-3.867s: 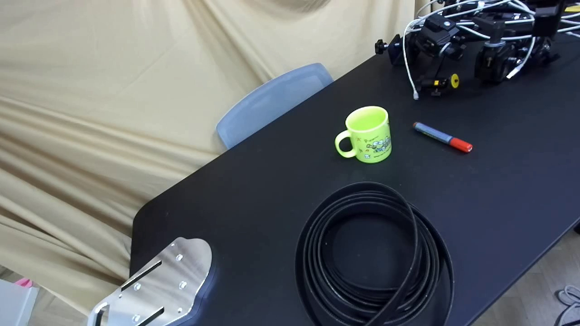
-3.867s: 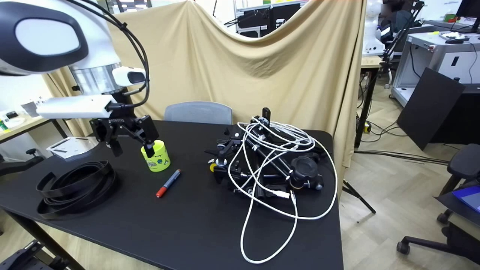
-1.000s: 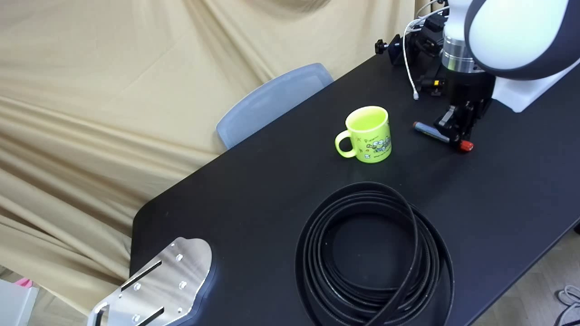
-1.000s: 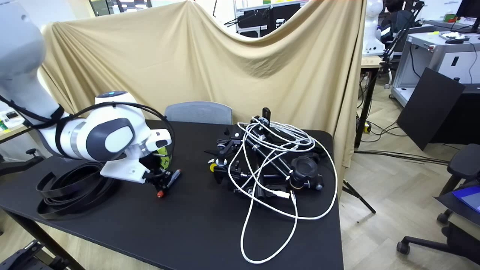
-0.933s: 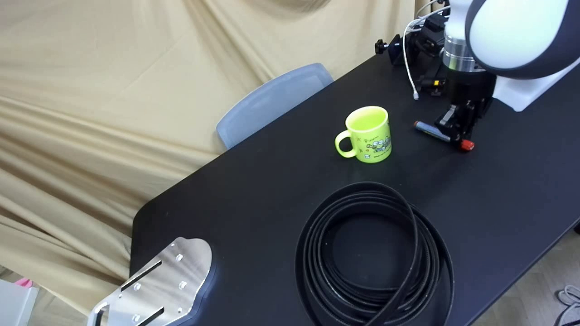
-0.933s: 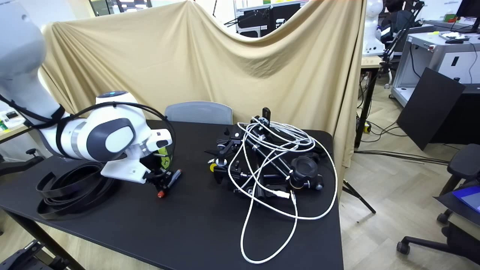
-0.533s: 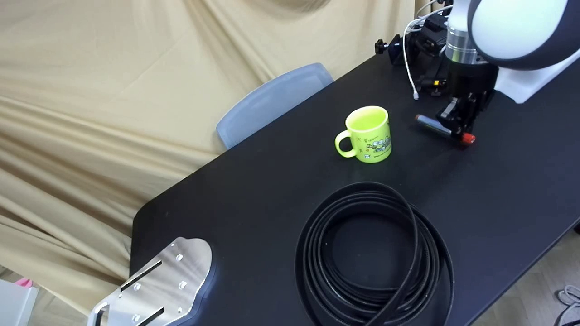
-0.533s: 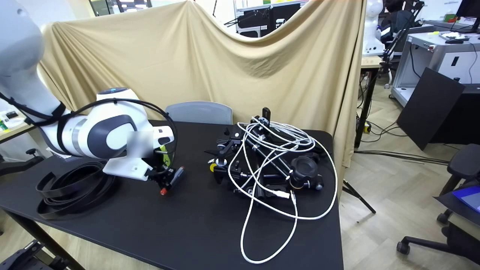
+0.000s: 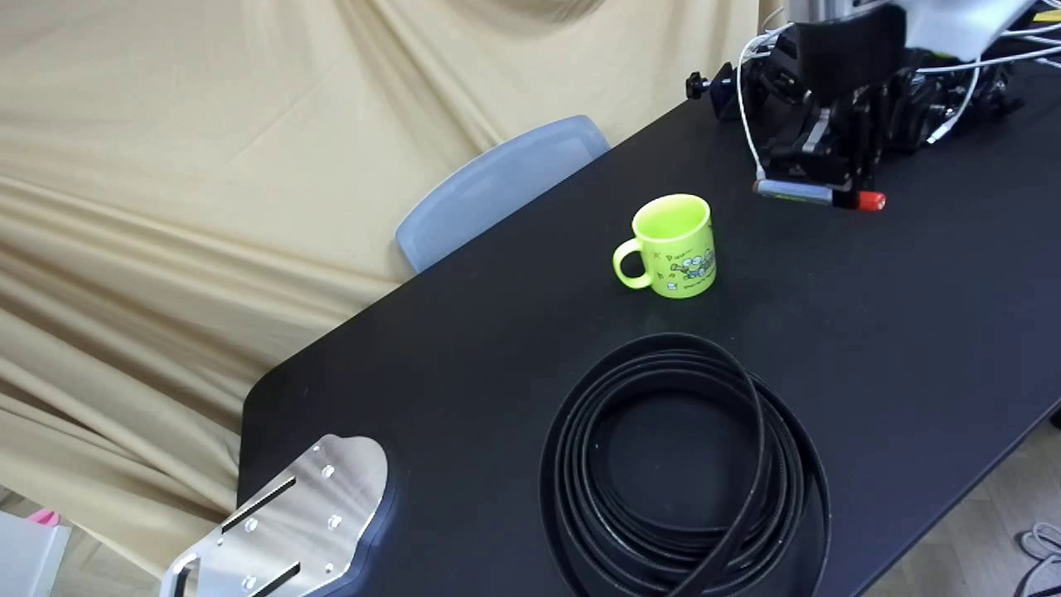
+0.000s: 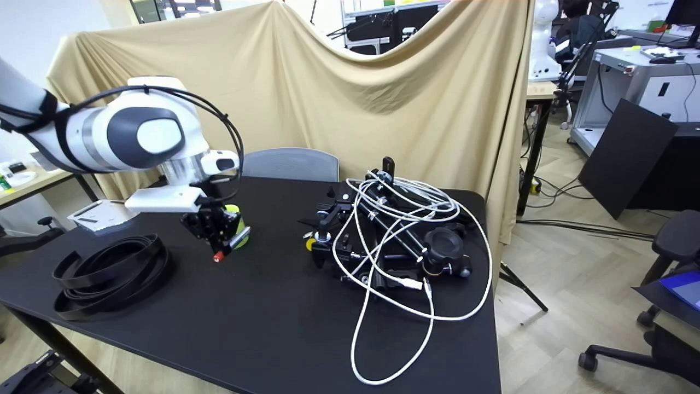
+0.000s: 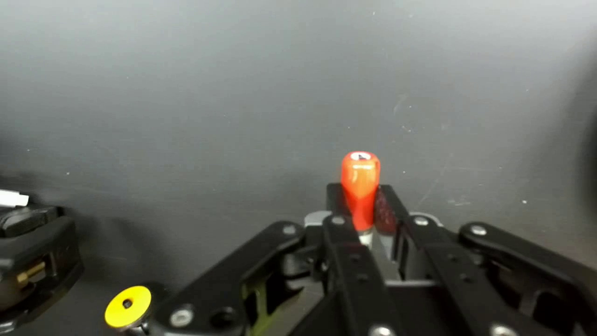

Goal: Put the red and blue marker inside the yellow mug

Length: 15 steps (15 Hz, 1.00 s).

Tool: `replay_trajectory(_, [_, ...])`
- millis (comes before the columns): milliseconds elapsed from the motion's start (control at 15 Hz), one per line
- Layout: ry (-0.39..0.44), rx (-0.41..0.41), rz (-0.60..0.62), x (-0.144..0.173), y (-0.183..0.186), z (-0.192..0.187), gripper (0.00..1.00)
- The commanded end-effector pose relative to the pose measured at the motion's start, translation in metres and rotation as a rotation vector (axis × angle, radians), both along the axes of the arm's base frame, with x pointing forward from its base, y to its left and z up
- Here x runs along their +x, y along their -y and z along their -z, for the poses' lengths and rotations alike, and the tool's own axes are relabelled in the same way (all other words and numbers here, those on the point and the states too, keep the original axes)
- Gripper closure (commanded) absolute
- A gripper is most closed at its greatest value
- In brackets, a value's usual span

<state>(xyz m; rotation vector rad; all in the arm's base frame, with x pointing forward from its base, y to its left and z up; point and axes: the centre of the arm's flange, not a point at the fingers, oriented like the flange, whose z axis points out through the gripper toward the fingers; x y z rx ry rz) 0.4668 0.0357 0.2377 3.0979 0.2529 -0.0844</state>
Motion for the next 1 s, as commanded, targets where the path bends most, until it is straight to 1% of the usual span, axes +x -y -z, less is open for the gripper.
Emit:
replay_trajectory(0, [-0.052, -0.033, -0.068, 0.015, -0.011, -0.048, 0.95])
replay_trajectory(200, [-0.089, -0.057, -0.154, 0.027, -0.02, -0.074, 0.95])
replay_trajectory(400, [-0.135, -0.033, -0.285, 0.04, -0.03, -0.091, 0.95])
replay_trajectory(600, [-0.197, -0.017, -0.342, 0.054, -0.04, -0.1, 0.95])
replay_trajectory(800, [-0.238, -0.019, -0.296, 0.067, -0.046, -0.106, 0.95])
replay_trajectory(933, [-0.273, -0.009, -0.205, 0.076, -0.048, -0.106, 0.95])
